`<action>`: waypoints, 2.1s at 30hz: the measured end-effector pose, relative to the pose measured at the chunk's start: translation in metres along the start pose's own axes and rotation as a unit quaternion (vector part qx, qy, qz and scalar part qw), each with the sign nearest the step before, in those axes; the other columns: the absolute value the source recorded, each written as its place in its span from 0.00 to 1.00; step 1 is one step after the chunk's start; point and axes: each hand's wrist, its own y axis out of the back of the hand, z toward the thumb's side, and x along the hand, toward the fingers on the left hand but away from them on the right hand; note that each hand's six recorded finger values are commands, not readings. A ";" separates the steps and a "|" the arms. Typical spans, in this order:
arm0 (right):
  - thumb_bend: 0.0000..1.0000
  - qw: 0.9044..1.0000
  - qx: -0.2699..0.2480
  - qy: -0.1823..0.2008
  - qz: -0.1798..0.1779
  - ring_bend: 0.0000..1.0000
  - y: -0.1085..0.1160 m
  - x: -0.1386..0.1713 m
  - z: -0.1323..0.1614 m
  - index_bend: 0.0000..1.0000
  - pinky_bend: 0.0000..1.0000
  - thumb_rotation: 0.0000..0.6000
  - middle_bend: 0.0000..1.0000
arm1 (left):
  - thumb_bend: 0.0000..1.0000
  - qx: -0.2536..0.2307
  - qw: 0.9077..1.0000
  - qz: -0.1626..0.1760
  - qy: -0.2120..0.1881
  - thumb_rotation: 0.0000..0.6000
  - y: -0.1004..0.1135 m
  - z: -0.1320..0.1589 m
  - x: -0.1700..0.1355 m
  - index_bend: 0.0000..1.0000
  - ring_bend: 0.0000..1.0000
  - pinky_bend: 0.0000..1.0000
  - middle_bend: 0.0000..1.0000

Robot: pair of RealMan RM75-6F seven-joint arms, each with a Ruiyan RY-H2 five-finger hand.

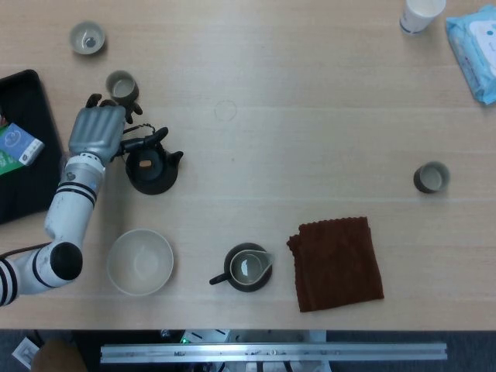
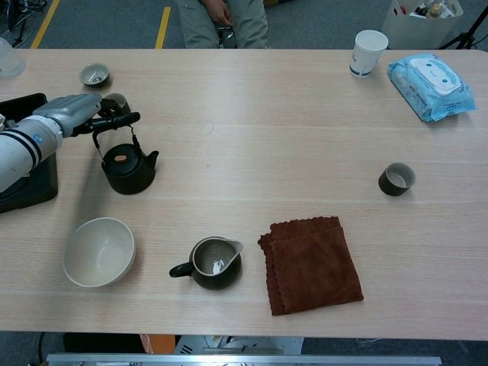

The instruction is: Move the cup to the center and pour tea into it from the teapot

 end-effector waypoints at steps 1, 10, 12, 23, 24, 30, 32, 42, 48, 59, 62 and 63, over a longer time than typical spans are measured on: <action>0.09 1.000 0.000 0.000 0.000 0.24 0.000 0.000 0.000 0.35 0.32 1.00 0.33 | 0.08 0.000 1.000 0.000 -0.001 0.00 0.000 0.000 0.000 0.25 0.21 0.07 0.37; 0.09 1.000 -0.001 -0.001 -0.001 0.24 0.000 0.001 -0.001 0.35 0.32 1.00 0.33 | 0.08 0.003 1.000 0.000 -0.020 0.01 -0.001 0.011 -0.012 0.26 0.23 0.07 0.47; 0.09 1.000 -0.001 -0.001 -0.002 0.24 0.001 0.002 -0.001 0.35 0.32 1.00 0.33 | 0.08 0.003 1.000 -0.001 -0.024 0.01 -0.001 0.012 -0.015 0.26 0.24 0.07 0.48; 0.09 1.000 -0.002 -0.001 -0.003 0.24 0.001 0.004 -0.001 0.35 0.32 1.00 0.33 | 0.08 0.004 0.999 0.016 -0.045 0.03 0.007 0.020 -0.044 0.27 0.26 0.07 0.51; 0.09 1.000 -0.002 -0.001 -0.003 0.24 0.002 0.004 -0.001 0.35 0.32 1.00 0.33 | 0.08 0.004 0.999 0.016 -0.046 0.03 0.007 0.020 -0.046 0.27 0.26 0.07 0.51; 0.09 1.000 -0.002 0.004 -0.004 0.24 0.002 0.003 0.002 0.35 0.32 1.00 0.33 | 0.08 0.006 0.998 0.015 -0.064 0.07 0.008 0.024 -0.072 0.27 0.26 0.07 0.51; 0.09 1.000 -0.002 0.006 -0.004 0.24 0.002 0.003 0.002 0.35 0.32 1.00 0.33 | 0.08 0.010 0.997 0.012 -0.073 0.08 0.007 0.024 -0.085 0.27 0.26 0.07 0.51; 0.09 1.000 -0.003 0.009 -0.005 0.24 0.003 0.005 0.004 0.35 0.32 1.00 0.33 | 0.08 0.034 0.995 0.006 -0.089 0.51 0.002 0.022 -0.106 0.26 0.24 0.07 0.45; 0.09 1.000 -0.002 0.009 -0.003 0.24 0.002 0.004 0.005 0.35 0.32 1.00 0.33 | 0.08 0.074 0.993 0.013 -0.097 0.99 0.001 0.019 -0.104 0.14 0.18 0.07 0.31; 0.09 1.000 0.000 0.005 -0.003 0.24 0.002 0.004 0.004 0.35 0.32 1.00 0.33 | 0.08 0.082 0.993 0.008 -0.081 1.00 -0.004 0.010 -0.082 0.12 0.16 0.07 0.28; 0.09 1.000 0.000 0.004 -0.002 0.24 0.001 0.004 0.004 0.35 0.32 1.00 0.33 | 0.08 0.081 0.994 -0.001 -0.077 1.00 -0.007 0.008 -0.077 0.12 0.16 0.07 0.28; 0.09 1.000 0.000 0.004 -0.002 0.24 0.001 0.004 0.004 0.35 0.32 1.00 0.33 | 0.08 0.081 0.994 -0.003 -0.076 1.00 -0.008 0.008 -0.076 0.12 0.16 0.07 0.28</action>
